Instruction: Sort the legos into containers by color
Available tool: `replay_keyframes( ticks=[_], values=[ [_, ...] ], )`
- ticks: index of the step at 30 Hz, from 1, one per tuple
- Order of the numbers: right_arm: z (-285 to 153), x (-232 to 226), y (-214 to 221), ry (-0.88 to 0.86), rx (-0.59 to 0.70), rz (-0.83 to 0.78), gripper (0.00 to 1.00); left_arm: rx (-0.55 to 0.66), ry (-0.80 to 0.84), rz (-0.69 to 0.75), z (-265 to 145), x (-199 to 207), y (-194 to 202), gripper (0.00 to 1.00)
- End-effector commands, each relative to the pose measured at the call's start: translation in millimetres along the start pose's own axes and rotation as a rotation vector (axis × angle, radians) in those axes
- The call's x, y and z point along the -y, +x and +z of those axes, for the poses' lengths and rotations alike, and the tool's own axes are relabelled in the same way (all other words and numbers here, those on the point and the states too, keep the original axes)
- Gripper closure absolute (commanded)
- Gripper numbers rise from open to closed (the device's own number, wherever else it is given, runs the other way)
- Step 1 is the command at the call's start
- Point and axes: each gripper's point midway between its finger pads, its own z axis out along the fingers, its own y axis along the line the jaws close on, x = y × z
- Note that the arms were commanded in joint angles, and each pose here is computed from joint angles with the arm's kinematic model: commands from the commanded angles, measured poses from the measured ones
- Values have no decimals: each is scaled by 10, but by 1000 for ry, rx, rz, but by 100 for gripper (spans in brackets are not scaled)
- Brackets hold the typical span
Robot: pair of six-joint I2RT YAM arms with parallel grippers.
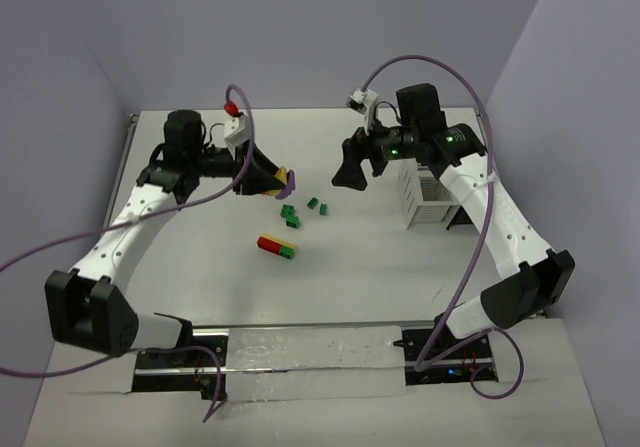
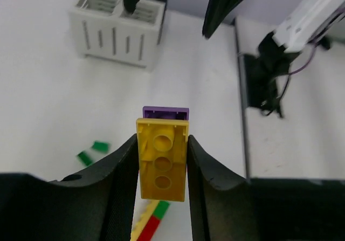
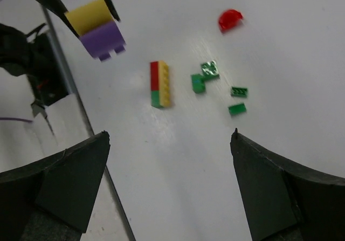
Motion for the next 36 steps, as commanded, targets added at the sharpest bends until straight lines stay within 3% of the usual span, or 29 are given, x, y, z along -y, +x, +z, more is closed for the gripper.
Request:
replay_keyframes(
  ticks=[1, 10, 29, 32, 36],
  values=[
    [-160, -508, -412, -117, 103, -87, 0, 245, 159, -251, -80, 508, -624, 100],
    [32, -911, -411, -295, 73, -72, 0, 298, 167, -288, -66, 624, -699, 100],
    [189, -1135, -486, -489, 48, 27, 2, 267, 208, -273, 98, 690, -599, 100],
    [219, -1131, -490, -485, 44, 27, 7, 263, 210, -272, 117, 690, -589, 100],
    [244, -1124, -494, -485, 40, 33, 23, 257, 212, -276, 150, 683, -578, 100]
  ],
)
